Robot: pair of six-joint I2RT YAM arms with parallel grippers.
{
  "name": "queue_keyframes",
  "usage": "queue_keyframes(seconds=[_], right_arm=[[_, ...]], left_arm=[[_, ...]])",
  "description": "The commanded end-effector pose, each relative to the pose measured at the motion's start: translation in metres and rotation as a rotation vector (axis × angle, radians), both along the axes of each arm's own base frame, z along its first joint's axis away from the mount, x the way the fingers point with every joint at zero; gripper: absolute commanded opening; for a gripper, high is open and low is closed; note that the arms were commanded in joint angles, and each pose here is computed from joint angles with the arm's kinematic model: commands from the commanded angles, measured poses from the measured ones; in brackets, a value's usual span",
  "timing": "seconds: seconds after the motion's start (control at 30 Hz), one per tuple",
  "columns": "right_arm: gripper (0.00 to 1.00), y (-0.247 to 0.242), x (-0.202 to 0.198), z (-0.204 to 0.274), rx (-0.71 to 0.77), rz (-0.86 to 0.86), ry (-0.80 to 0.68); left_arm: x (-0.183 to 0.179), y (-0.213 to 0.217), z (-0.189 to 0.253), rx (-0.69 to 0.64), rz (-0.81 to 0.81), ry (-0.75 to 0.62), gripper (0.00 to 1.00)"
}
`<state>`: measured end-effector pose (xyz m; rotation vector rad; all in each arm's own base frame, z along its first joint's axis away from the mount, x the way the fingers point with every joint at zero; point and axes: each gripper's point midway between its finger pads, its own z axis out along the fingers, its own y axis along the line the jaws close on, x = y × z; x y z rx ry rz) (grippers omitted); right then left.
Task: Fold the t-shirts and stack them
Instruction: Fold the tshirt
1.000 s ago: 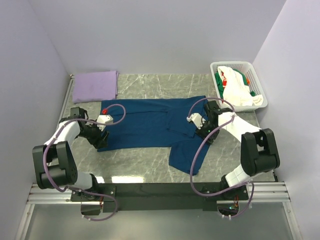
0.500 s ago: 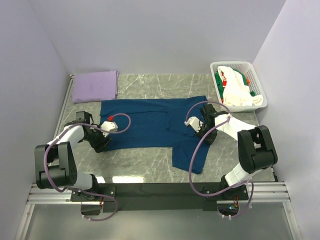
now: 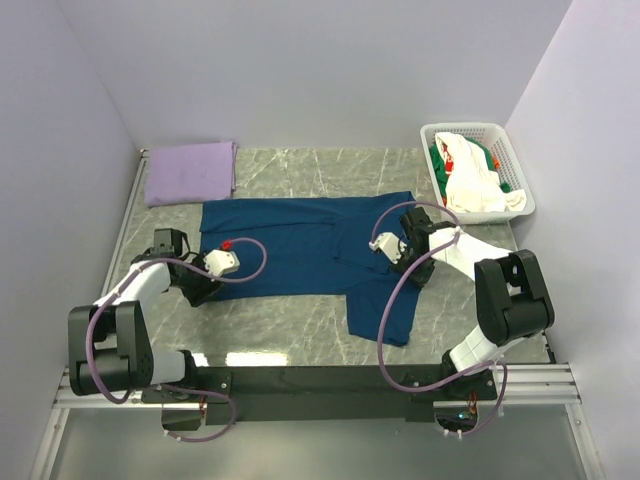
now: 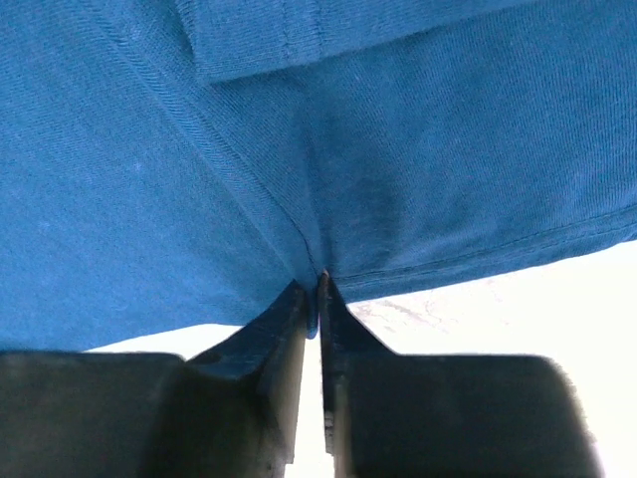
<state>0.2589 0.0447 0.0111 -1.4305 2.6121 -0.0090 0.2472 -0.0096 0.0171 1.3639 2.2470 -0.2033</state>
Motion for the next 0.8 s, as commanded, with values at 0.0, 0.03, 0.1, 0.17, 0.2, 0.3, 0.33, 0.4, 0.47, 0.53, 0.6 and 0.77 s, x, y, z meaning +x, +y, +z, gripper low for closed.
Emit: queue_keyframes(seconds=[0.0,0.03,0.1,0.17,0.2,0.3,0.33,0.4,0.47,0.53,0.6,0.77], right_arm=[[0.18,-0.006,-0.013,-0.005,-0.027,-0.008,0.051],[0.22,-0.006,-0.012,0.000,-0.021,-0.009,0.037],[0.30,-0.006,-0.011,0.007,-0.019,-0.016,0.023],[0.35,-0.005,-0.011,0.012,-0.006,-0.024,0.027],[0.36,-0.004,-0.011,0.017,-0.003,-0.024,0.026],[0.43,0.000,-0.010,0.030,0.030,-0.024,0.010],[0.45,0.000,-0.013,0.033,0.035,-0.025,0.014],[0.46,0.004,-0.013,0.040,0.054,-0.027,0.001],[0.47,0.006,-0.015,0.047,0.072,-0.028,-0.004],[0.47,0.010,-0.021,0.050,0.094,-0.018,0.011],[0.47,0.011,-0.026,0.046,0.100,-0.008,0.036],[0.47,0.015,-0.037,0.031,0.097,0.026,0.094]], left_arm=[[-0.031,0.015,-0.015,0.106,-0.044,0.084,0.62],[-0.034,0.014,-0.014,0.102,-0.047,0.092,0.62],[-0.032,0.014,-0.006,0.103,-0.046,0.074,0.62],[-0.036,0.013,-0.004,0.098,-0.050,0.081,0.63],[-0.035,0.013,-0.001,0.101,-0.054,0.070,0.63],[-0.035,0.012,0.004,0.092,-0.052,0.069,0.63],[-0.035,0.012,0.005,0.089,-0.051,0.070,0.63],[-0.035,0.010,0.008,0.080,-0.043,0.069,0.63],[-0.035,0.009,0.010,0.071,-0.041,0.067,0.64],[-0.034,0.008,0.010,0.067,-0.036,0.066,0.64],[-0.034,0.009,0.009,0.063,-0.034,0.070,0.64],[-0.032,0.010,0.008,0.058,-0.022,0.076,0.64]])
